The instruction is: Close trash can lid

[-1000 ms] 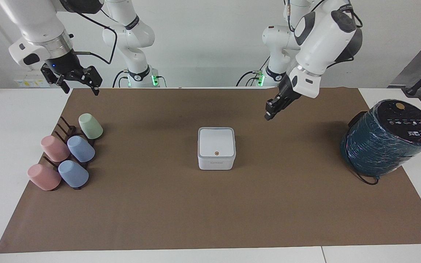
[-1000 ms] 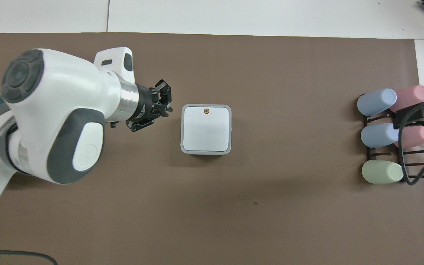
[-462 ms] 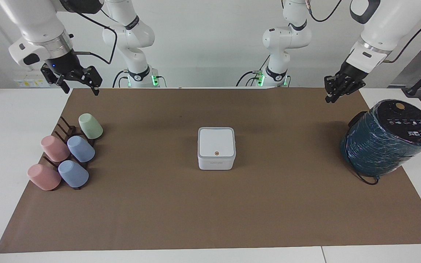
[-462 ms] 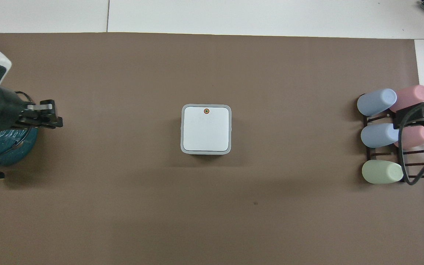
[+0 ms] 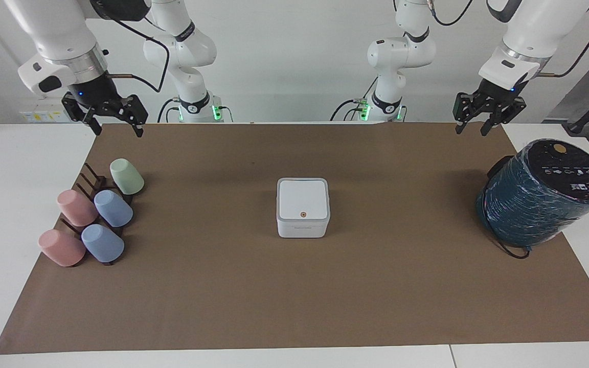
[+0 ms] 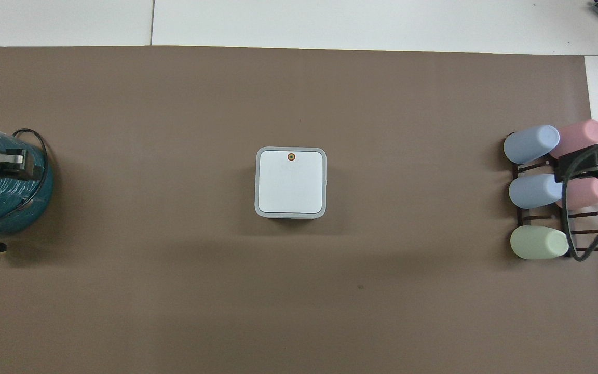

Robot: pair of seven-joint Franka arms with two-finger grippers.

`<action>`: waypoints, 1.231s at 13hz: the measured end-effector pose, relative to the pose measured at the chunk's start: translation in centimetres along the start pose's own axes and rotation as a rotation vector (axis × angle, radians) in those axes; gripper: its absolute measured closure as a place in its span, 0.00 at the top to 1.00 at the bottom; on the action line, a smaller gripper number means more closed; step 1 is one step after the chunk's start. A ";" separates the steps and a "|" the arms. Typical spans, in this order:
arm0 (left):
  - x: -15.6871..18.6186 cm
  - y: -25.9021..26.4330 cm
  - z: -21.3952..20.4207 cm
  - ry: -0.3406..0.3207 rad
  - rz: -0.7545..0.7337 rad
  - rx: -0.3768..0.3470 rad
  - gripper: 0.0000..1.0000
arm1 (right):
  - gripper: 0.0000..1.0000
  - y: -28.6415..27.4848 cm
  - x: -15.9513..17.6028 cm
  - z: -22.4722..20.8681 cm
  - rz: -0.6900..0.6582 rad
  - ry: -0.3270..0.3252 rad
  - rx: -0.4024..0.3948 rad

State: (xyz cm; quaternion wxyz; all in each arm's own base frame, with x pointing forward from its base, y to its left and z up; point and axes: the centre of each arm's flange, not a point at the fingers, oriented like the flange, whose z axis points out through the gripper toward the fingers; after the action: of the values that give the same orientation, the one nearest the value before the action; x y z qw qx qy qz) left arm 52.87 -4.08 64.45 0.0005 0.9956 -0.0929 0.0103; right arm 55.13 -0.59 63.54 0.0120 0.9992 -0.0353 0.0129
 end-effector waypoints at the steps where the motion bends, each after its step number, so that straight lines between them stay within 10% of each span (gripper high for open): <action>1: 0.0 0.1 0.0 -0.001 0.002 0.001 0.91 | 1.00 0.0 0.1 0.3 0.000 0.007 0.000; 16: 0.0 0.0 0.0 -0.001 -0.007 0.003 1.00 | 1.00 0.0 -1.3 -1.0 -0.002 0.000 0.000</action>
State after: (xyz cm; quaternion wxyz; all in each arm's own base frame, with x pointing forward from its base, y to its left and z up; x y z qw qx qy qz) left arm 52.86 -4.11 64.44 -0.0010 0.9959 -0.0896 0.0100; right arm 53.84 -0.46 64.49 0.0118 0.9993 -0.0343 0.0132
